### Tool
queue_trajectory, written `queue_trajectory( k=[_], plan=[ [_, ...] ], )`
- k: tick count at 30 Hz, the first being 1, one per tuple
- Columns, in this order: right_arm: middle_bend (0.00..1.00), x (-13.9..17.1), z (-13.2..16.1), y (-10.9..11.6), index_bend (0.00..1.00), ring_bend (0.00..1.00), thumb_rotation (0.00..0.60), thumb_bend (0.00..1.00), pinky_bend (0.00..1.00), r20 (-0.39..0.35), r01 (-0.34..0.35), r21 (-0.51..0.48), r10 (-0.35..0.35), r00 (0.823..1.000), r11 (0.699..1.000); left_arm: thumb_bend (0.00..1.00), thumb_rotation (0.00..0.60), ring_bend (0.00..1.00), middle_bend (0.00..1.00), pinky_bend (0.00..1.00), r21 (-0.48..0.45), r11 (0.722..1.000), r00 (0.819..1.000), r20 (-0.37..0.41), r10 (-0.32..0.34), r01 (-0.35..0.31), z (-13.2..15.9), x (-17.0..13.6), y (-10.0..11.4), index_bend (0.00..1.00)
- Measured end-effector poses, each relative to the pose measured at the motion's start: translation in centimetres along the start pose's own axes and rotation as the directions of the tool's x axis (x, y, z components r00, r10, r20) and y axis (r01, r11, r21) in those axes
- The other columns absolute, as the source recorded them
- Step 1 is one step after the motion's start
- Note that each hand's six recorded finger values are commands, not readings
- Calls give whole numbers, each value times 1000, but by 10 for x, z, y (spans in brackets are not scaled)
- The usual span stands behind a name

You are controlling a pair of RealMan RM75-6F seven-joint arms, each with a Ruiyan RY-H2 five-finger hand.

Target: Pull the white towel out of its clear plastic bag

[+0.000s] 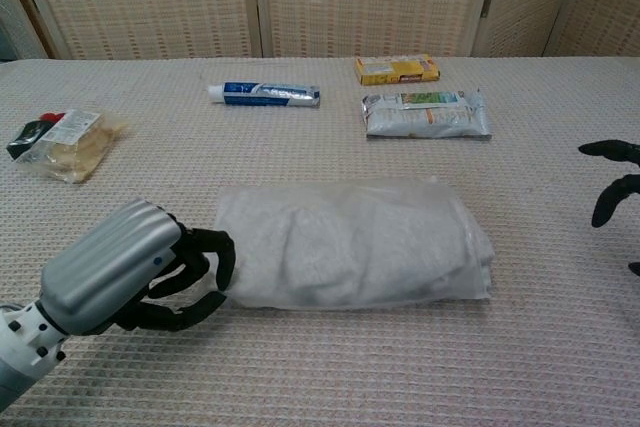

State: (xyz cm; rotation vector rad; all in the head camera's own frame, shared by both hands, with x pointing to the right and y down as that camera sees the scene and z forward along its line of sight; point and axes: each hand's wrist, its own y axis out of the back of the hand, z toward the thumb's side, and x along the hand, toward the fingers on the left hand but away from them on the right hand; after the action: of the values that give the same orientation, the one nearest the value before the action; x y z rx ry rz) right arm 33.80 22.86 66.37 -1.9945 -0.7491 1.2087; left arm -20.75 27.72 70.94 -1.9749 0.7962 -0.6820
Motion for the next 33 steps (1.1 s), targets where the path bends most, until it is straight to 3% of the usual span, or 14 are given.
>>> queue_trajectory(
  k=[14, 33],
  plan=[
    [0, -67, 30, -24, 394, 0, 600, 307, 0, -91, 64, -50, -69, 993, 997, 492, 600, 1000, 1000, 1000, 4, 1000, 1000, -9, 15, -15, -3, 2, 9, 707],
    [0, -93, 54, -51, 376, 0, 600, 309, 0, -128, 36, -95, -48, 991, 995, 492, 600, 1000, 1000, 1000, 10, 1000, 1000, -26, 15, -15, -12, 5, 14, 704]
  ],
)
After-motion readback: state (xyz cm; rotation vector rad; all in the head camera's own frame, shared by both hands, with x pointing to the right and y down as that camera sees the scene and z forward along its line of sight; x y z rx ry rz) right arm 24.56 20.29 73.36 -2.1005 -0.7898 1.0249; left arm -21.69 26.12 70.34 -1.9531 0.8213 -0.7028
